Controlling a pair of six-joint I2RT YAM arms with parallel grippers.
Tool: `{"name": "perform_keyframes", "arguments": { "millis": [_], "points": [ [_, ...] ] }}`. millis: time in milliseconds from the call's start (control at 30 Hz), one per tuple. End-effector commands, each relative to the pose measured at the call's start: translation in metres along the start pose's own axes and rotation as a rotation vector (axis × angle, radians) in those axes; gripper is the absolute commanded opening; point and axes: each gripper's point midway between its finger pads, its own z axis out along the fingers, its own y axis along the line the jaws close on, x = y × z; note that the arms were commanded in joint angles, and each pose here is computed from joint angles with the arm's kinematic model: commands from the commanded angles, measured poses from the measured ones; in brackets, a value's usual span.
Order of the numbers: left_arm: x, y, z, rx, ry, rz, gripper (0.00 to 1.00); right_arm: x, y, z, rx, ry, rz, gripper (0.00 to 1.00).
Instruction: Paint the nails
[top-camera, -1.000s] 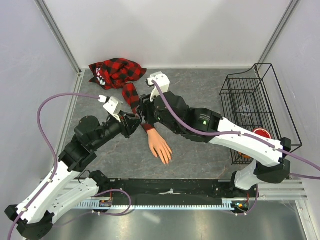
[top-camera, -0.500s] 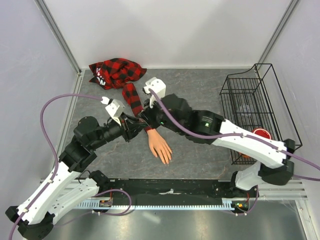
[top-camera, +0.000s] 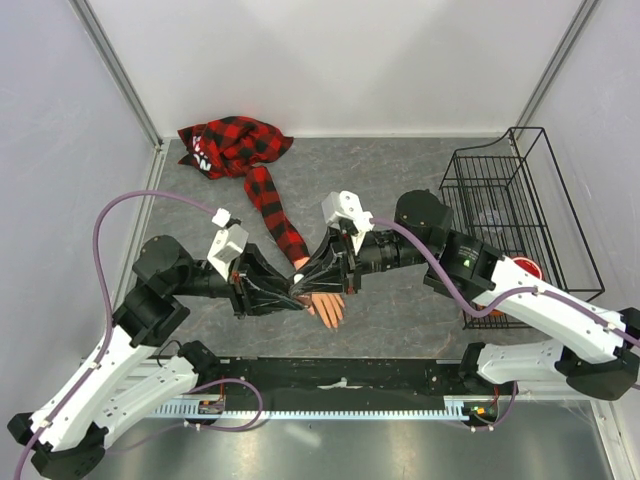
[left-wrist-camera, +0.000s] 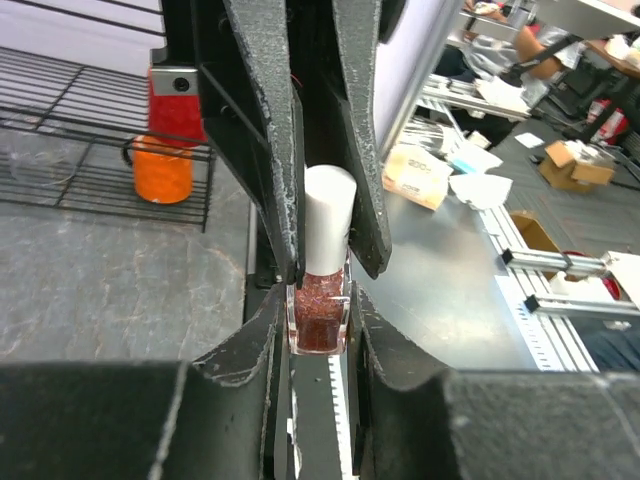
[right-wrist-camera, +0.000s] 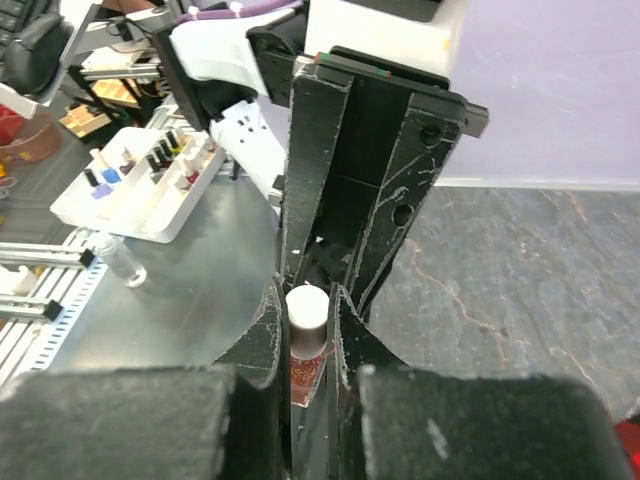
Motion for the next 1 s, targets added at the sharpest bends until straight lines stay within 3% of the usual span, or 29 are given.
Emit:
{"name": "perform_keyframes", "arguments": {
  "millis": [0, 33, 100, 133, 233, 400, 600, 967],
  "points": [
    [-0.049, 0.038, -0.008, -0.272, -0.149, 0.129, 0.02, 0.010, 0.005, 0.000, -0.004, 0.030, 0.028, 0.13],
    [-0.049, 0.046, -0.012, -0.328, -0.145, 0.125, 0.02, 0.001, -0.016, -0.006, 0.145, 0.002, 0.038, 0.39],
    [-0.056, 0.073, -0.027, -0.510, -0.166, 0.156, 0.02, -0.012, -0.042, -0.018, 0.335, -0.023, 0.077, 0.50],
    [-0.052, 0.083, -0.034, -0.574, -0.150, 0.164, 0.02, -0.016, -0.067, -0.028, 0.504, -0.048, 0.136, 0.63],
    [-0.050, 0.109, -0.057, -0.766, -0.149, 0.179, 0.02, -0.027, -0.091, -0.045, 0.705, -0.103, 0.264, 0.76],
    [-0.041, 0.120, -0.066, -0.832, -0.138, 0.196, 0.02, -0.041, -0.103, -0.050, 0.876, -0.178, 0.346, 0.79],
    [-0.044, 0.121, -0.061, -0.814, -0.150, 0.193, 0.02, -0.034, -0.124, -0.037, 1.067, -0.133, 0.327, 0.70],
    [-0.035, 0.123, -0.052, -0.772, -0.141, 0.166, 0.02, -0.024, -0.133, -0.005, 1.123, -0.034, 0.227, 0.59]
  ]
}}
